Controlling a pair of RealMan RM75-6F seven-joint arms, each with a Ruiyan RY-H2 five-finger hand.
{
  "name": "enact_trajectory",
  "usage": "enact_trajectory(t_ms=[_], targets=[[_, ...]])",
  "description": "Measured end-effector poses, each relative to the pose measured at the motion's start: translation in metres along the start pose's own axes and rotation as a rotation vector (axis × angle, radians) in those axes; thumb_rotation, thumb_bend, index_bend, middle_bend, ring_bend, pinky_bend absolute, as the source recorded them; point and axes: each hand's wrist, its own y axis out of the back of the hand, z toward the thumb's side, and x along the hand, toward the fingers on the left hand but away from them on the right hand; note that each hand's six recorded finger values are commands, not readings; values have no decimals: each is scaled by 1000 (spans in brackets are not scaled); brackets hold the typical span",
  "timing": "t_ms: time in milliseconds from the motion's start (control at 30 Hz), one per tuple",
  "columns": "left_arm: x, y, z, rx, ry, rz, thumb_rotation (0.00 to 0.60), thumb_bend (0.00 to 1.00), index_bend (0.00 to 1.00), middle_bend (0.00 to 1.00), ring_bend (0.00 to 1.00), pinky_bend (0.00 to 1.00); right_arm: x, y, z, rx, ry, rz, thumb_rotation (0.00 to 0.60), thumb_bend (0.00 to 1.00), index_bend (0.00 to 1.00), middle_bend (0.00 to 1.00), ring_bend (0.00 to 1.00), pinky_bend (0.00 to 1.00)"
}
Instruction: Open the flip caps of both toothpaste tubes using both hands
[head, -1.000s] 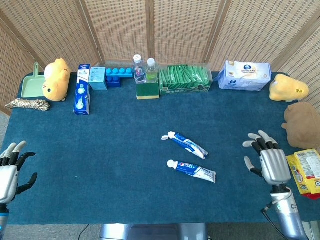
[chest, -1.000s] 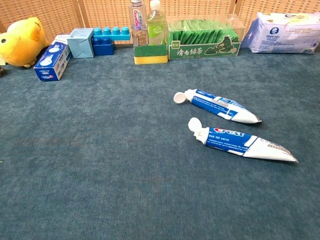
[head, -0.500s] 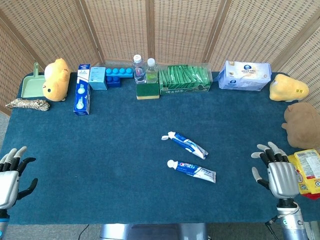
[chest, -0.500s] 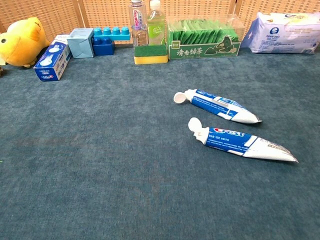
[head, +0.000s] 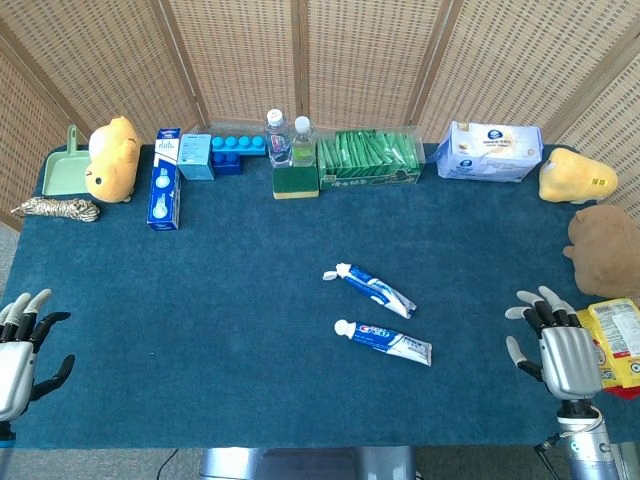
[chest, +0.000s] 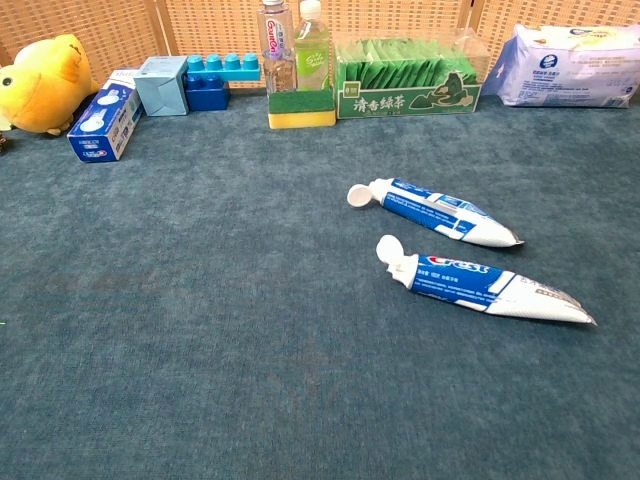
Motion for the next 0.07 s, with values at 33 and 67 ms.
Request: enact_trajectory(t_ms=[33, 67], targets=[[0, 0, 1, -2, -1, 1, 600, 293, 243, 92, 0, 64, 0, 0, 0, -3, -1, 0, 600, 362, 405, 280, 132, 213], [0, 0, 1, -5, -1, 0, 600, 293, 243, 92, 0, 64, 0, -1, -1, -6, -3, 0, 600, 361, 406, 280, 132, 213]])
